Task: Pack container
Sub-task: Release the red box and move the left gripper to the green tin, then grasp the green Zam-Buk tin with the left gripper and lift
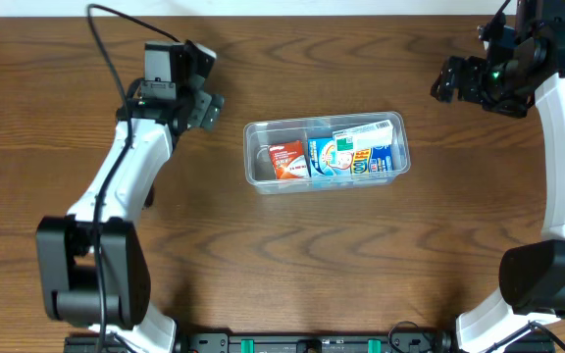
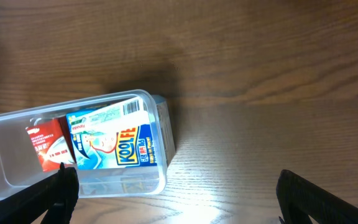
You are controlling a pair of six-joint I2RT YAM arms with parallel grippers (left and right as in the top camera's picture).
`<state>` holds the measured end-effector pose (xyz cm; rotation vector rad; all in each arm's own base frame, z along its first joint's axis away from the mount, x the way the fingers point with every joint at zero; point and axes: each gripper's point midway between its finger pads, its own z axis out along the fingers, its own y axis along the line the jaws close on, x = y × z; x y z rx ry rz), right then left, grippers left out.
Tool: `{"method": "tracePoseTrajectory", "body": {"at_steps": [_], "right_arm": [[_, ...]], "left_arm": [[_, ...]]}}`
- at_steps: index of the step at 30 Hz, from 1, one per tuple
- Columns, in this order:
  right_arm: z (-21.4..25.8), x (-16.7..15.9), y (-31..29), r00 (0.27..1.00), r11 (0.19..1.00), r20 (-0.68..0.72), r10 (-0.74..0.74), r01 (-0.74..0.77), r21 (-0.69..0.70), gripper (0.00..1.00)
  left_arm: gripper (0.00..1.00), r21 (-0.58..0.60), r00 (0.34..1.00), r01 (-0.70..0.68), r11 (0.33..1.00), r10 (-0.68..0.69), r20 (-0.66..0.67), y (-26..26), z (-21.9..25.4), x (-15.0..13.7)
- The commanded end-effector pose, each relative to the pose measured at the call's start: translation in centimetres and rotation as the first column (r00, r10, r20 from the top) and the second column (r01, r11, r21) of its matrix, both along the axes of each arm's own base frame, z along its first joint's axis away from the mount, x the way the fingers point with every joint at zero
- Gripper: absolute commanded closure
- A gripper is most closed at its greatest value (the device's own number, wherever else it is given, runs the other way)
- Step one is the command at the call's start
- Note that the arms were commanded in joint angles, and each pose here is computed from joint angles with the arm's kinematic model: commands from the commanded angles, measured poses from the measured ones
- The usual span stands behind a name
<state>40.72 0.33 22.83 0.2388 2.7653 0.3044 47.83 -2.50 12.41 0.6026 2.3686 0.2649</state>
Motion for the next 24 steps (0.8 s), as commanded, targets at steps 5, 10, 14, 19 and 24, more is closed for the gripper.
{"method": "tracePoseTrajectory", "body": {"at_steps": [5, 10, 14, 19, 24], "right_arm": [[0.5, 0.1, 0.4, 1.000, 1.000, 0.011, -0.003, 0.003, 0.008, 0.01], [0.5, 0.1, 0.4, 1.000, 1.000, 0.011, -0.003, 0.003, 0.008, 0.01], [0.5, 0.1, 0.4, 1.000, 1.000, 0.011, -0.003, 0.003, 0.008, 0.01], [0.5, 0.1, 0.4, 1.000, 1.000, 0.011, -0.003, 0.003, 0.008, 0.01], [0.5, 0.1, 0.4, 1.000, 1.000, 0.011, -0.004, 0.004, 0.008, 0.01]], "left_arm": [[0.01, 0.004, 0.995, 0.069, 0.998, -0.068, -0.070, 2.8, -3.3, 0.1], [0.01, -0.082, 0.991, 0.085, 0.993, -0.093, -0.095, 3.1, -5.3, 0.2], [0.02, -0.090, 0.989, 0.073, 0.993, -0.084, -0.121, 3.2, -6.9, 0.3], [0.04, -0.154, 0.988, -0.080, 0.985, 0.058, -0.141, 3.7, -6.9, 0.2], [0.01, -0.191, 0.975, -0.155, 0.969, 0.118, -0.191, 3.6, -4.9, 0.2]]}}
